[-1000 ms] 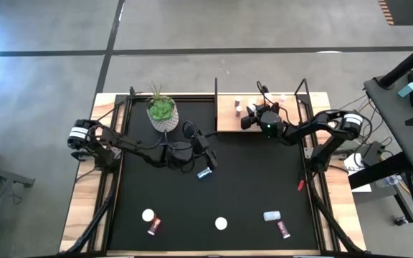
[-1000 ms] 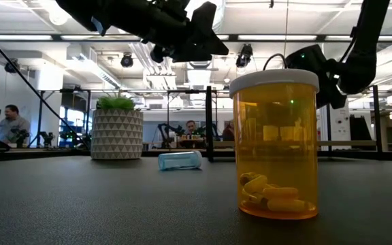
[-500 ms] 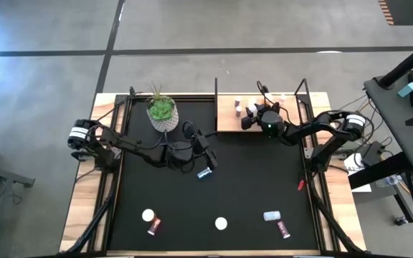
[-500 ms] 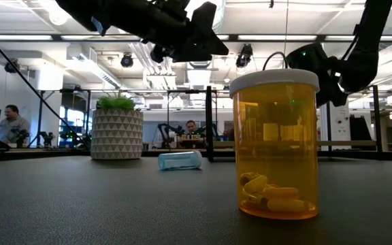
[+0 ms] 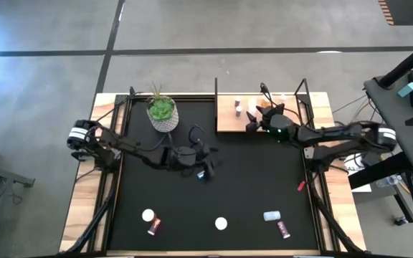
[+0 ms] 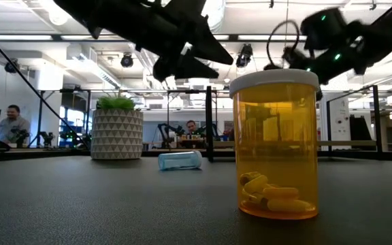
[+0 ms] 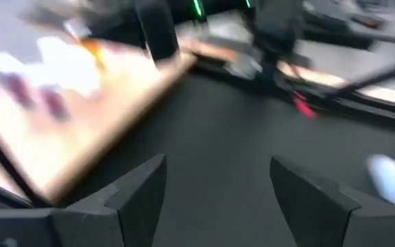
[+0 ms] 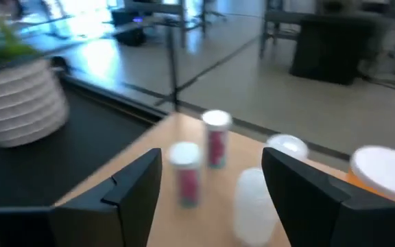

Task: Pick and place medicine bottles onto shelf by color
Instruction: Put the left orange pill bottle on the shelf aligned with the other orange pill bottle

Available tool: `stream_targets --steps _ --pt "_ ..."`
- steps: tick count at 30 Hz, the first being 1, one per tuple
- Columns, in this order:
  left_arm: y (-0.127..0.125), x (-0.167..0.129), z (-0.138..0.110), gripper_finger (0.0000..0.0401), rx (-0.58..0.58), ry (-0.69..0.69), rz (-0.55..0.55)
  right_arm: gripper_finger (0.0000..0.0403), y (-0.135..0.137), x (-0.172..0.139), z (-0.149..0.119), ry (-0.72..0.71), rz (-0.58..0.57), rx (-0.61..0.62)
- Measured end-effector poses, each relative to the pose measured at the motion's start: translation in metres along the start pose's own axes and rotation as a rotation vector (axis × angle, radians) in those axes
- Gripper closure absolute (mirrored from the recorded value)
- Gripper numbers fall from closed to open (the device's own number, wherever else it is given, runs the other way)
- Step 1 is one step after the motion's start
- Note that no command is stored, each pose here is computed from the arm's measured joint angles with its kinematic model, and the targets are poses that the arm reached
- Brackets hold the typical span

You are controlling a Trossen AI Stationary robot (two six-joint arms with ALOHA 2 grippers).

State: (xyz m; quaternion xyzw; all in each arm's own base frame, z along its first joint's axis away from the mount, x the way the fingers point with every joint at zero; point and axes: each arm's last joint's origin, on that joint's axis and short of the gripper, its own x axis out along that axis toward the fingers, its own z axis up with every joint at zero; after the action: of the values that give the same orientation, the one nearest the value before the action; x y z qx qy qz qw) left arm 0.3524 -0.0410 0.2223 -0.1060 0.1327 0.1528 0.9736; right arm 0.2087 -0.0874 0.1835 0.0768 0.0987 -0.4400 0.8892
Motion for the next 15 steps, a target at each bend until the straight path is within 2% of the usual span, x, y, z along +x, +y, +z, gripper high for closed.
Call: stream_targets --steps 3,7,11,15 --pt "-0.008 -0.004 -0.012 0.0156 -0.065 0.129 -0.106 0.0163 0.010 -0.018 0.007 -0.005 0.125 -0.041" --pt "-0.015 -0.017 -0.032 0.0156 -0.205 0.401 -0.176 0.0163 0.024 -0.040 0.010 0.018 0.382 -0.073" --pt "-0.020 -0.035 -0.045 0.0157 -0.387 0.615 -0.107 0.0165 0.040 -0.059 0.009 0.052 0.651 -0.064" --pt "-0.028 -0.062 -0.053 0.0157 -0.497 0.776 -0.017 0.0163 0.057 -0.076 0.002 0.095 0.804 -0.073"
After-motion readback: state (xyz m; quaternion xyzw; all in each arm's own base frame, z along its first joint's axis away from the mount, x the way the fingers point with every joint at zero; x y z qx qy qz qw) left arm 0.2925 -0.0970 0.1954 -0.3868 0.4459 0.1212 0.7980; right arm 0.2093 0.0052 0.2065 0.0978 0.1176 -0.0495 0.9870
